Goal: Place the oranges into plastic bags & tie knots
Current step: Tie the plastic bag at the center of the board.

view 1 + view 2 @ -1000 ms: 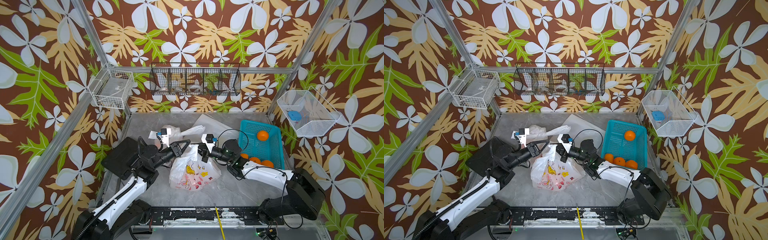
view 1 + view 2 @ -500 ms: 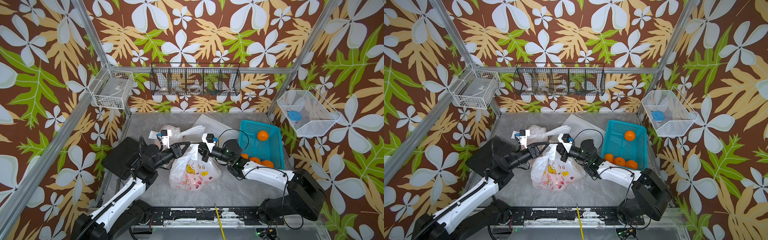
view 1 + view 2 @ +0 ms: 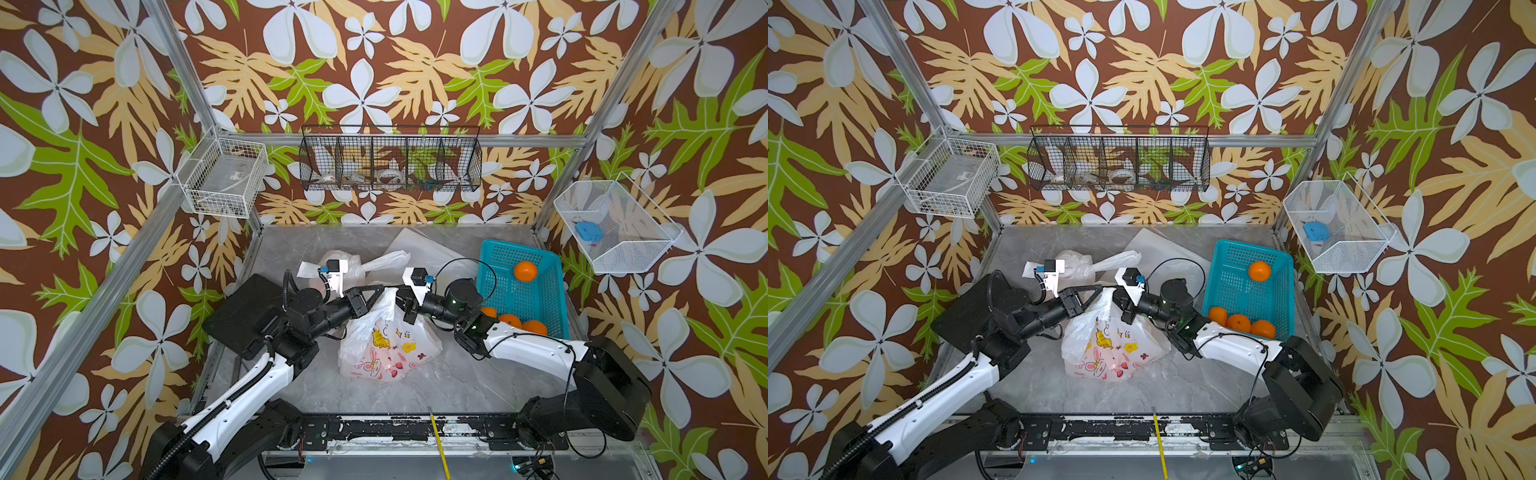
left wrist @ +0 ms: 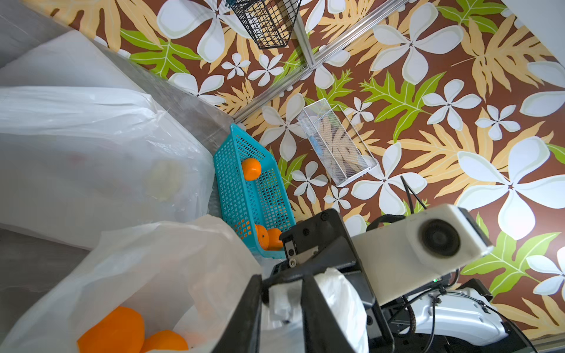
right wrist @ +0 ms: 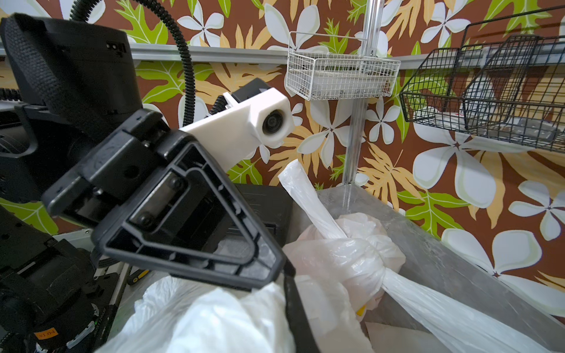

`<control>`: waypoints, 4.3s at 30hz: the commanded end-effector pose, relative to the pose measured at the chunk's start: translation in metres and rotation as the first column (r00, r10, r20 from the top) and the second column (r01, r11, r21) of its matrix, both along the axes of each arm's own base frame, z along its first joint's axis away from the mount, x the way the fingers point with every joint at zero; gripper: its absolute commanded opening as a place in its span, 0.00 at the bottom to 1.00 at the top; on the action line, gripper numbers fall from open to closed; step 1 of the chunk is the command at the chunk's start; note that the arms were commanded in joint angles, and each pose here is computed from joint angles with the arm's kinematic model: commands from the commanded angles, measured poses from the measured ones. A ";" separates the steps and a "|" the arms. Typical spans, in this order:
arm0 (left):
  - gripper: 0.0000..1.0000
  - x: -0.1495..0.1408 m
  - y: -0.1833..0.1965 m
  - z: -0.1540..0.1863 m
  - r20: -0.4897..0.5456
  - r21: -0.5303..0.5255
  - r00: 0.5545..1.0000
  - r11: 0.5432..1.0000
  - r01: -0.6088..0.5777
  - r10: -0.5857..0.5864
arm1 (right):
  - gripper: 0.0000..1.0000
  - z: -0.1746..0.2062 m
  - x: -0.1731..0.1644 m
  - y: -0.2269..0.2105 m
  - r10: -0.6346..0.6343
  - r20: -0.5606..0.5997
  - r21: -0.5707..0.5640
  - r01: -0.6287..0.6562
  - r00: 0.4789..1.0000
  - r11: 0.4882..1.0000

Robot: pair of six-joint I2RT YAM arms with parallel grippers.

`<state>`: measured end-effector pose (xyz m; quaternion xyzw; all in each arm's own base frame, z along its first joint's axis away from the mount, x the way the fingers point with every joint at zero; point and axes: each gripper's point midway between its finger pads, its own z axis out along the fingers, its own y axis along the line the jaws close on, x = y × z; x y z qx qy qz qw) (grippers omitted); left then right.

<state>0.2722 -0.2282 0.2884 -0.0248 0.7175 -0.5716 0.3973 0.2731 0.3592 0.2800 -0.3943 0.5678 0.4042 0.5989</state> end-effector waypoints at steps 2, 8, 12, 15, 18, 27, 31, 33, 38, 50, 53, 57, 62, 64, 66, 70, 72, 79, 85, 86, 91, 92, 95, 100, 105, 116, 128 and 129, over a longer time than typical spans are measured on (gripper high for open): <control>0.20 0.001 0.000 0.009 0.045 0.019 0.999 1.000 -0.009 0.008 | 0.00 0.003 0.001 0.001 -0.007 0.007 0.000 0.007 1.000 1.000; 0.16 0.000 -0.003 0.009 0.046 0.026 0.999 1.000 -0.004 0.003 | 0.00 0.002 0.002 0.001 -0.008 0.004 -0.001 0.008 1.000 1.000; 0.18 0.001 -0.003 0.007 0.043 0.032 0.999 0.999 -0.006 0.005 | 0.00 0.003 0.001 0.001 -0.005 0.005 0.000 0.005 1.000 1.000; 0.14 0.001 -0.004 0.007 0.045 0.035 0.999 0.999 -0.005 0.003 | 0.00 0.003 0.001 0.001 -0.005 0.005 0.000 0.005 1.000 1.000; 0.05 0.000 -0.003 0.007 0.048 0.039 0.999 0.999 -0.008 0.006 | 0.00 0.003 0.001 0.001 -0.007 -0.001 0.000 0.007 1.000 1.000; 0.00 0.000 0.005 0.008 0.073 0.047 0.996 0.997 -0.056 0.052 | 0.50 0.002 0.000 -0.027 -0.115 -0.034 -0.006 0.115 0.993 0.993; 0.00 -0.001 0.006 0.008 0.082 0.051 0.995 0.997 -0.054 0.050 | 0.73 -0.009 -0.006 -0.057 -0.212 -0.101 -0.051 0.207 0.972 0.977; 0.00 -0.001 0.005 0.008 0.085 0.053 0.995 0.997 -0.054 0.049 | 0.77 -0.010 -0.010 -0.076 -0.277 -0.171 -0.067 0.269 0.946 0.961; 0.00 -0.001 0.005 0.009 0.098 0.053 0.994 0.997 -0.053 0.048 | 0.71 0.022 -0.048 -0.091 -0.176 -0.447 0.033 0.213 0.877 0.976; 0.00 -0.003 0.007 0.006 0.105 0.049 0.993 0.997 -0.054 0.049 | 0.82 0.022 -0.102 -0.017 -0.029 -0.660 -0.018 0.023 0.751 1.000; 0.00 -0.004 0.006 0.007 0.108 0.046 0.993 0.998 -0.052 0.047 | 0.83 0.023 -0.097 -0.003 -0.023 -0.650 -0.032 0.003 0.759 0.999; 0.00 -0.003 0.006 0.010 0.114 0.044 0.992 0.998 -0.052 0.046 | 0.79 0.023 -0.089 0.011 -0.031 -0.642 -0.051 -0.003 0.766 0.999; 0.00 -0.002 0.007 0.010 0.117 0.044 0.992 0.997 -0.061 0.056 | 0.69 0.018 -0.077 0.013 -0.085 -0.632 -0.085 0.040 0.770 0.996; 0.00 -0.002 0.008 0.011 0.120 0.044 0.991 0.997 -0.064 0.059 | 0.60 0.015 -0.073 0.009 -0.123 -0.630 -0.102 0.075 0.767 0.992; 0.00 -0.002 0.009 0.013 0.126 0.042 0.990 0.997 -0.068 0.062 | 0.52 0.012 -0.069 0.005 -0.155 -0.629 -0.115 0.106 0.762 0.988; 0.00 -0.002 0.009 0.014 0.127 0.042 0.990 0.997 -0.072 0.066 | 0.27 0.007 -0.063 0.000 -0.200 -0.618 -0.138 0.146 0.760 0.980; 0.00 -0.001 0.010 0.012 0.127 0.047 0.989 0.996 -0.081 0.074 | 0.07 0.004 -0.060 -0.005 -0.234 -0.609 -0.160 0.172 0.758 0.972; 0.00 0.010 0.035 0.009 0.141 0.094 0.966 0.968 -0.231 0.217 | 0.00 -0.009 -0.056 -0.036 -0.366 -0.522 -0.270 0.257 0.771 0.928; 0.00 0.016 0.062 0.014 0.164 0.132 0.939 0.937 -0.324 0.302 | 0.00 -0.040 -0.035 -0.093 -0.586 -0.393 -0.441 0.414 0.709 0.796; 0.00 0.017 0.065 0.012 0.163 0.154 0.934 0.927 -0.342 0.317 | 0.00 -0.046 -0.030 -0.105 -0.628 -0.366 -0.469 0.447 0.687 0.762; 0.00 0.018 0.087 -0.002 0.163 0.235 0.902 0.872 -0.430 0.400 | 0.00 -0.071 -0.012 -0.154 -0.761 -0.267 -0.545 0.558 0.592 0.626; 0.00 0.017 0.091 -0.006 0.159 0.249 0.897 0.863 -0.440 0.411 | 0.00 -0.077 -0.009 -0.158 -0.770 -0.254 -0.558 0.562 0.585 0.611; 0.00 0.018 0.105 -0.018 0.150 0.318 0.872 0.812 -0.489 0.466 | 0.00 -0.089 -0.004 -0.167 -0.802 -0.184 -0.605 0.578 0.569 0.548; 0.00 0.014 0.106 -0.017 0.162 0.295 0.871 0.819 -0.491 0.464 | 0.00 -0.083 -0.005 -0.138 -0.700 -0.229 -0.553 0.502 0.676 0.665; 0.56 0.007 0.093 -0.009 0.149 0.159 0.896 0.884 -0.439 0.419 | 0.00 -0.069 -0.013 -0.111 -0.583 -0.287 -0.470 0.418 0.760 0.777; 0.94 0.017 0.064 -0.035 0.010 0.059 0.947 0.945 -0.320 0.320 | 0.00 -0.072 -0.014 -0.109 -0.577 -0.306 -0.480 0.401 0.757 0.780; 0.00 0.021 0.078 -0.030 0.057 0.126 0.923 0.915 -0.384 0.380 | 0.00 -0.075 -0.010 -0.125 -0.641 -0.266 -0.514 0.457 0.719 0.726; 0.00 0.021 0.083 -0.029 0.071 0.152 0.914 0.902 -0.405 0.399 | 0.00 -0.074 -0.008 -0.129 -0.661 -0.252 -0.525 0.474 0.707 0.707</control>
